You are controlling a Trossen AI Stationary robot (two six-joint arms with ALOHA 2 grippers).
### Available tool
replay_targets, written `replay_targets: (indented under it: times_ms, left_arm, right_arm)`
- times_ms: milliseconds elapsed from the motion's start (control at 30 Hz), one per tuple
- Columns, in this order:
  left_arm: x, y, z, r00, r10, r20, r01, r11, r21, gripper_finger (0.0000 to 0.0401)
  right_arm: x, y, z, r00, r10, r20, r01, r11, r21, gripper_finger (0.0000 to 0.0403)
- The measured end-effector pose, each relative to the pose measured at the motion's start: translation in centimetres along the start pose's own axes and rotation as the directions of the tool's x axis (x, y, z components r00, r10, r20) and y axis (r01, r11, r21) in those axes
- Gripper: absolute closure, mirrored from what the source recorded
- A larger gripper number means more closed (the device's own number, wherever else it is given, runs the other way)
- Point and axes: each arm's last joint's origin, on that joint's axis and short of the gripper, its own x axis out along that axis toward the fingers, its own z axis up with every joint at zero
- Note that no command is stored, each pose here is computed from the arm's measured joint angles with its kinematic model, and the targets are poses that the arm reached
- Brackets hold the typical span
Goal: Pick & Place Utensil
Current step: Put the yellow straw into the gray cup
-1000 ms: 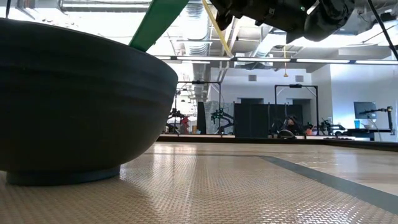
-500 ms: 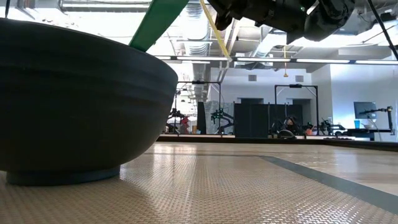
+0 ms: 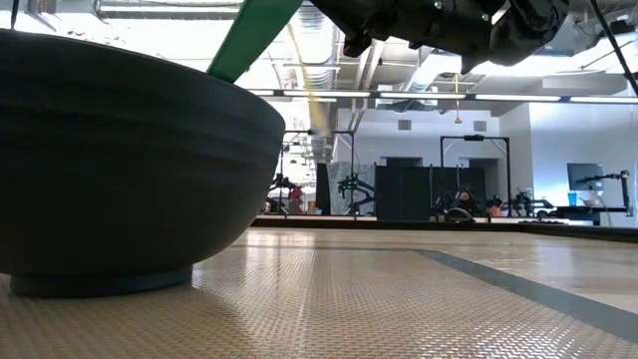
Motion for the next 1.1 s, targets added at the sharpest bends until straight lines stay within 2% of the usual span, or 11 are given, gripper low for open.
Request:
replay_targets:
  times_ms: [133, 300, 467, 567, 633, 767, 900, 1100]
  left_arm:
    - [-2.6, -1.0, -0.3, 1.000, -0.005, -0.028, 0.004, 1.000, -0.025, 0.0396]
    - [-8.0, -1.5, 1.0, 0.998, 0.016, 0.064, -0.012, 0.998, -0.062, 0.0396]
    - [-12.2, -0.5, 1.2, 0.995, -0.082, 0.057, 0.091, 0.980, -0.177, 0.0397]
    - [-13.2, 0.5, 0.4, 0.995, -0.101, -0.008, 0.098, 0.978, -0.183, 0.0397]
    - [-13.6, 1.4, -0.2, 0.984, -0.158, -0.086, 0.143, 0.977, -0.160, 0.0397]
    - [-14.5, 3.1, -0.9, 0.930, -0.286, -0.232, 0.240, 0.948, -0.208, 0.0397]
    - [-15.0, 4.3, -1.5, 0.917, -0.264, -0.300, 0.199, 0.953, -0.228, 0.0397]
    - [-14.9, 4.2, -1.3, 0.927, -0.253, -0.278, 0.191, 0.954, -0.233, 0.0397]
  right_arm:
    - [0.0, 0.0, -0.1, 1.000, 0.002, -0.016, -0.002, 1.000, 0.004, 0.0290]
    - [0.0, 0.0, -0.2, 0.999, 0.003, -0.033, -0.003, 1.000, 0.008, 0.0285]
    - [-0.1, 0.0, -0.4, 0.999, 0.004, -0.046, -0.004, 1.000, 0.010, 0.0284]
    - [-0.1, -0.1, -0.4, 0.999, 0.000, -0.052, 0.001, 1.000, 0.011, 0.0284]
    - [-0.1, -0.3, -0.4, 0.999, -0.004, -0.053, 0.004, 1.000, 0.011, 0.0284]
    - [-0.2, -0.4, -0.5, 0.998, -0.008, -0.056, 0.009, 1.000, 0.011, 0.0284]
    - [-0.2, -0.4, -0.7, 0.997, -0.004, -0.083, 0.006, 1.000, 0.018, 0.0284]
    - [-0.2, -0.3, -0.8, 0.996, -0.004, -0.085, 0.005, 1.000, 0.018, 0.0284]
